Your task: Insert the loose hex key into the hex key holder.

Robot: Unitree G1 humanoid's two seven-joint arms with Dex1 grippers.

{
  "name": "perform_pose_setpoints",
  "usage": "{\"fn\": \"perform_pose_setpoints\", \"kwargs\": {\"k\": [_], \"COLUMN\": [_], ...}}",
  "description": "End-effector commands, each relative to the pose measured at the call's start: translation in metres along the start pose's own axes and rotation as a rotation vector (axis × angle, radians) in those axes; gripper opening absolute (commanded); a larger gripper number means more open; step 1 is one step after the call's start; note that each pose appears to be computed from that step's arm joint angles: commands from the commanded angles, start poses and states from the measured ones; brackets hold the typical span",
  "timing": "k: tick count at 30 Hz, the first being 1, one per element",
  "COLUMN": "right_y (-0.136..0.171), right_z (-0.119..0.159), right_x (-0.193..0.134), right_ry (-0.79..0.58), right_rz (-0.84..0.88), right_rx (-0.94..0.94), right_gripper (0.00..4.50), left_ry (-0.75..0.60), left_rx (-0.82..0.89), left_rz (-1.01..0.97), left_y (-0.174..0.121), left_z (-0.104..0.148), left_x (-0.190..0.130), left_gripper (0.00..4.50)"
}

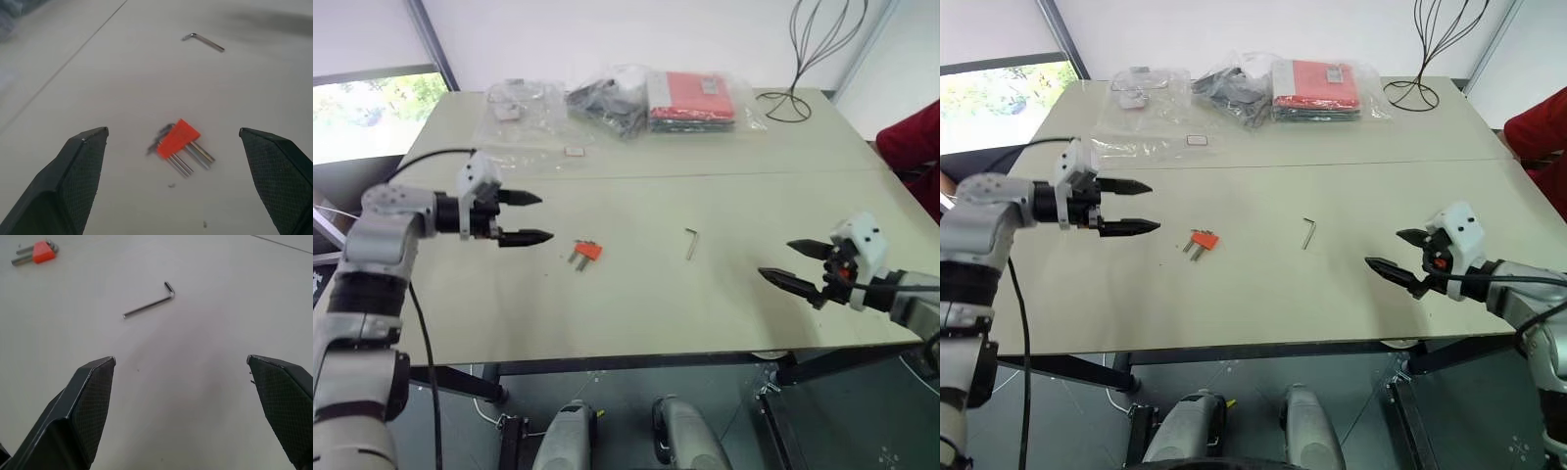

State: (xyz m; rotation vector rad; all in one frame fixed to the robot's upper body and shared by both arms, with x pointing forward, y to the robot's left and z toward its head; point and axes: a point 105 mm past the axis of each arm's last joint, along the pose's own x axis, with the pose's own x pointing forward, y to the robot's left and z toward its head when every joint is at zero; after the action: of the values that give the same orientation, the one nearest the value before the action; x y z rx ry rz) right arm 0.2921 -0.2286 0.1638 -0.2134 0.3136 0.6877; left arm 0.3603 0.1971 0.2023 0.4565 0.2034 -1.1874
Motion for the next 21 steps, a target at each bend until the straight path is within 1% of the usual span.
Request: {"fn": "perform_pose_setpoints", "kwargs": {"k": [1, 4, 7, 8, 10, 14, 18, 21], "right_y": [0.030, 0.056, 0.073, 0.082, 0.096, 0.102, 0.107, 0.106], "right_z": [0.021, 0.031, 0.039, 0.037, 0.031, 0.023, 0.019, 0.019], "right_x": [0.027, 0.060, 0.089, 0.108, 0.134, 0.162, 0.186, 0.202], "right_ry": [-0.058, -0.107, -0.140, -0.149, -0.144, -0.141, -0.129, -0.127], "right_rz": [0.109, 0.191, 0.225, 0.249, 0.283, 0.298, 0.326, 0.308], "right_rx": [-0.056, -0.073, -0.098, -0.106, -0.143, -0.184, -0.214, -0.230], "right_gripper": [4.50, 4.50, 4.50, 4.50, 4.50, 4.50, 4.50, 4.50], "left_ry": [0.034, 0.041, 0.052, 0.060, 0.072, 0.081, 0.101, 0.098], "left_rx": [0.036, 0.042, 0.043, 0.034, 0.023, 0.004, -0.013, -0.025], "left_rz": [-0.035, -0.048, -0.058, -0.061, -0.059, -0.039, -0.051, -0.048], "left_y": [0.002, 0.004, 0.004, 0.002, -0.001, -0.003, -0.014, -0.020], "left_z": [-0.004, -0.005, -0.007, -0.009, -0.013, -0.018, -0.030, -0.033], "left_x": [-0.001, 0.001, 0.000, -0.004, -0.010, -0.015, -0.016, -0.014], "left_gripper": [4.48, 4.48, 4.48, 4.48, 4.48, 4.48, 4.48, 4.48]}}
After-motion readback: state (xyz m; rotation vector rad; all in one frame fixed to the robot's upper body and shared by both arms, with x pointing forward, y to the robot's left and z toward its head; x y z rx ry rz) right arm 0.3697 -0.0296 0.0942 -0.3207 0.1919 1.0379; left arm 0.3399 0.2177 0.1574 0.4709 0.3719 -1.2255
